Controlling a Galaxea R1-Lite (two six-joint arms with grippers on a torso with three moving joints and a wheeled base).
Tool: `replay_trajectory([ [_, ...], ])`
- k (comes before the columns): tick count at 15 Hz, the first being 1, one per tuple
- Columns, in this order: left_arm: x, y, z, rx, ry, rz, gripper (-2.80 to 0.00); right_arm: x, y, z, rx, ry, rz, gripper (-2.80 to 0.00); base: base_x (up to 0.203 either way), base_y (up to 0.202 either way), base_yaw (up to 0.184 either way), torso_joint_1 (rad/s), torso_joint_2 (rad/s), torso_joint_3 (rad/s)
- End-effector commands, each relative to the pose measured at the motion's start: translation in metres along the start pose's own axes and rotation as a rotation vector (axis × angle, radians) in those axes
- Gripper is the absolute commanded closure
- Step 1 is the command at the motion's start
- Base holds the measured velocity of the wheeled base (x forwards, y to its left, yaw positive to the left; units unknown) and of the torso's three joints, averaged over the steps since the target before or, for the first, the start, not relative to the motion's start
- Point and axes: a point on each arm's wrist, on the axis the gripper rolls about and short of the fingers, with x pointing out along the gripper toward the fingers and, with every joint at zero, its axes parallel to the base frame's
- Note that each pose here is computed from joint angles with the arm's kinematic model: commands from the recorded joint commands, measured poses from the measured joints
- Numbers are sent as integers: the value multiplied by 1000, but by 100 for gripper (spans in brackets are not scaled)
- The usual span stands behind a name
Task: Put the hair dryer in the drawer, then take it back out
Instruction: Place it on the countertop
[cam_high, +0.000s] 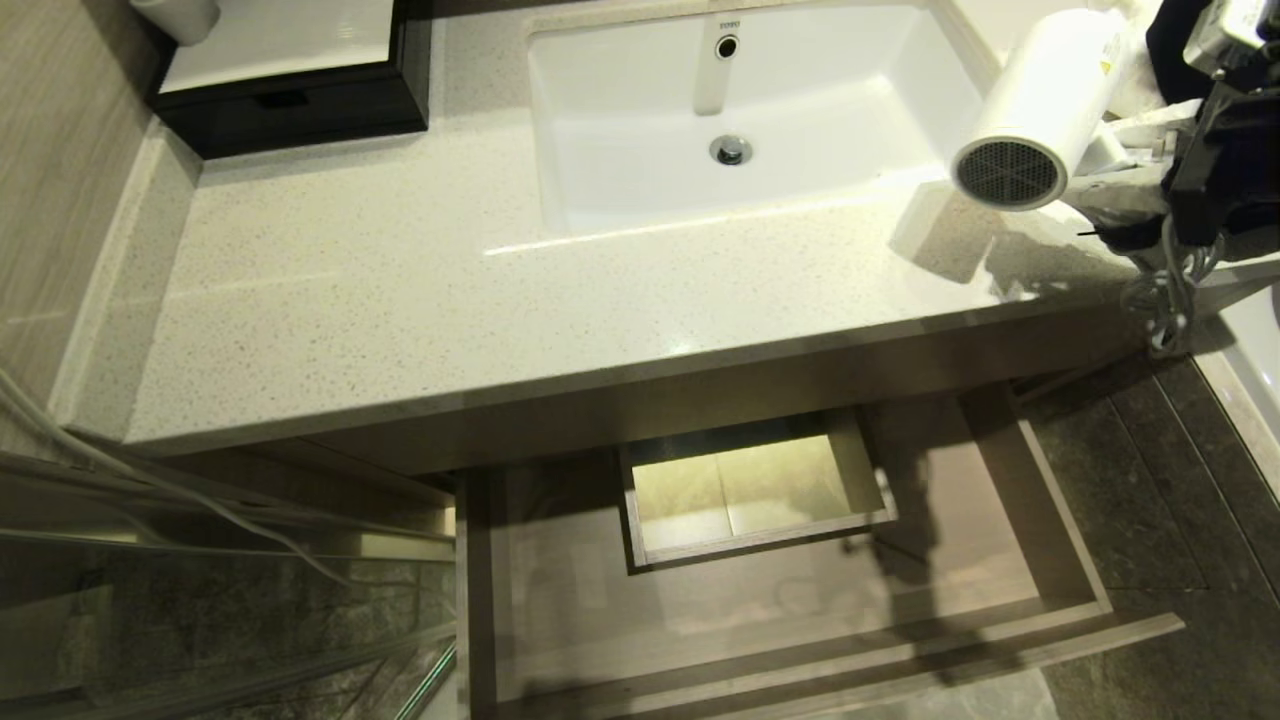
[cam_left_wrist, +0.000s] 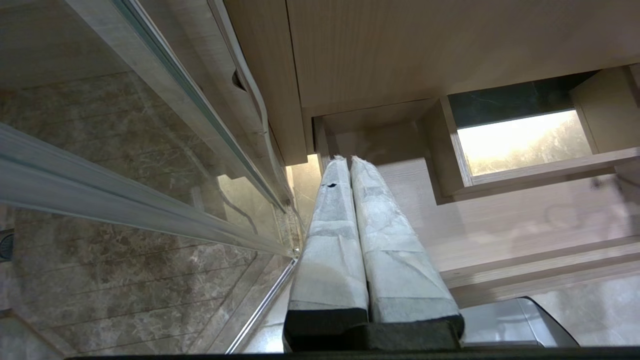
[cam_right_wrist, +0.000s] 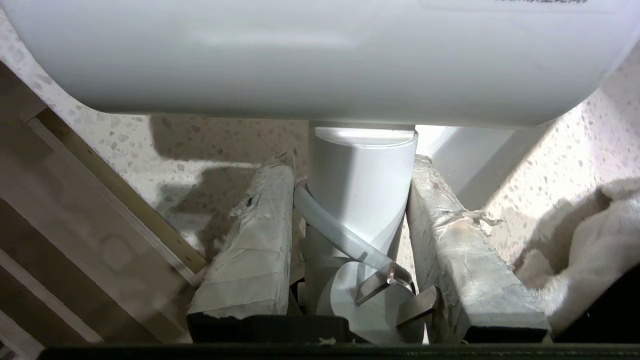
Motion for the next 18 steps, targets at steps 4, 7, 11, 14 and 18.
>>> replay_trajectory([
  [4, 0, 0, 0, 0, -1, 0, 0, 32, 8, 2, -90, -94, 110, 0, 0, 0, 0, 0, 0, 0],
  [7, 0, 0, 0, 0, 0, 1, 0, 46, 17, 4, -114, -133, 167, 0, 0, 0, 0, 0, 0, 0],
  [11, 0, 0, 0, 0, -1, 0, 0, 59, 26, 6, -161, -217, 239, 0, 0, 0, 0, 0, 0, 0],
  [14, 0, 0, 0, 0, 1, 0, 0, 64, 33, 9, -166, -277, 291, 0, 0, 0, 0, 0, 0, 0],
  [18, 0, 0, 0, 0, 1, 1, 0, 68, 39, 12, -204, -370, 350, 0, 0, 0, 0, 0, 0, 0],
])
